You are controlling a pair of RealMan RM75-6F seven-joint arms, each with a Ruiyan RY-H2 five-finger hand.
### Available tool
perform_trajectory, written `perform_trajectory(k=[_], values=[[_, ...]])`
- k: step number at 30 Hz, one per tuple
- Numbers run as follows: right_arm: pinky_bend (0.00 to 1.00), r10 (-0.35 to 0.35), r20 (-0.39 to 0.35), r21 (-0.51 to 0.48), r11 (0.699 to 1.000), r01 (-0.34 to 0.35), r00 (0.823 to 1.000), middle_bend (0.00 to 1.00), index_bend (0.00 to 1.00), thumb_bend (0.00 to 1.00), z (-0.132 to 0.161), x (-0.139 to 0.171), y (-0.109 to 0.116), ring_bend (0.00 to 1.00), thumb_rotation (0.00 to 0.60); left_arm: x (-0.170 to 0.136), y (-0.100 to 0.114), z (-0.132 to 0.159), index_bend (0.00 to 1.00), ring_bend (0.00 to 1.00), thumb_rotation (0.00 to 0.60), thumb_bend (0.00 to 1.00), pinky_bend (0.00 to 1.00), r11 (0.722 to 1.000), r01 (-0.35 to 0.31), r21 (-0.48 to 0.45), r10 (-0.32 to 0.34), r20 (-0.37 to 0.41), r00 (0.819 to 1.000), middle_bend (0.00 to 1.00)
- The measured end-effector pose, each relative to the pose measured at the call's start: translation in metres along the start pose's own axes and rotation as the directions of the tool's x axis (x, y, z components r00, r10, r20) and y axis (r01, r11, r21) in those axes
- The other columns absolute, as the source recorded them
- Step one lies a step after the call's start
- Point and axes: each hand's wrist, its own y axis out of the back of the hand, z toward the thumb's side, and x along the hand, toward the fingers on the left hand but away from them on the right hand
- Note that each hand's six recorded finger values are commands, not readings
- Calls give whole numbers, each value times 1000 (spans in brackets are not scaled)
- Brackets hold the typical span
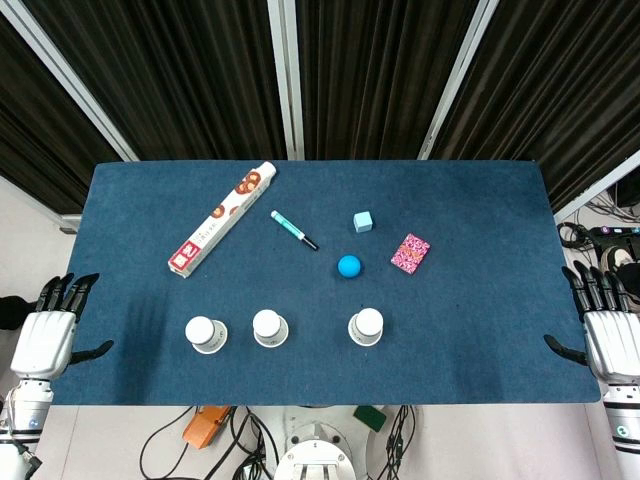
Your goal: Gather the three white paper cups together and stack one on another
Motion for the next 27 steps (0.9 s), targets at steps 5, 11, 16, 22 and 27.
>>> perform_trajectory(k=[5,11,16,22,27], values=[[42,-2,-7,0,1000,2,1000,74,0,226,2,-1,1,0,600,0,-3,4,84,38,600,82,22,1000,11,0,-11,13,1000,102],[42,-25,-16,5,1000,25,1000,74,0,227,2,-1,9,0,600,3,-15,26,103,56,600,81,22,996,72,-56,-67,82,994,104],[42,-41,-16,7,999,41,999,74,0,227,1,1,15,0,600,13,-31,55,141,85,600,80,32,981,149,-121,-129,158,979,141],[42,-31,-8,5,1000,31,999,74,0,227,0,4,12,0,600,24,-51,90,174,105,600,79,33,957,224,-183,-183,217,959,161],[42,-26,-3,1,1000,26,1000,74,0,227,-2,4,9,0,600,29,-62,103,199,126,600,80,33,953,241,-185,-201,215,956,187]])
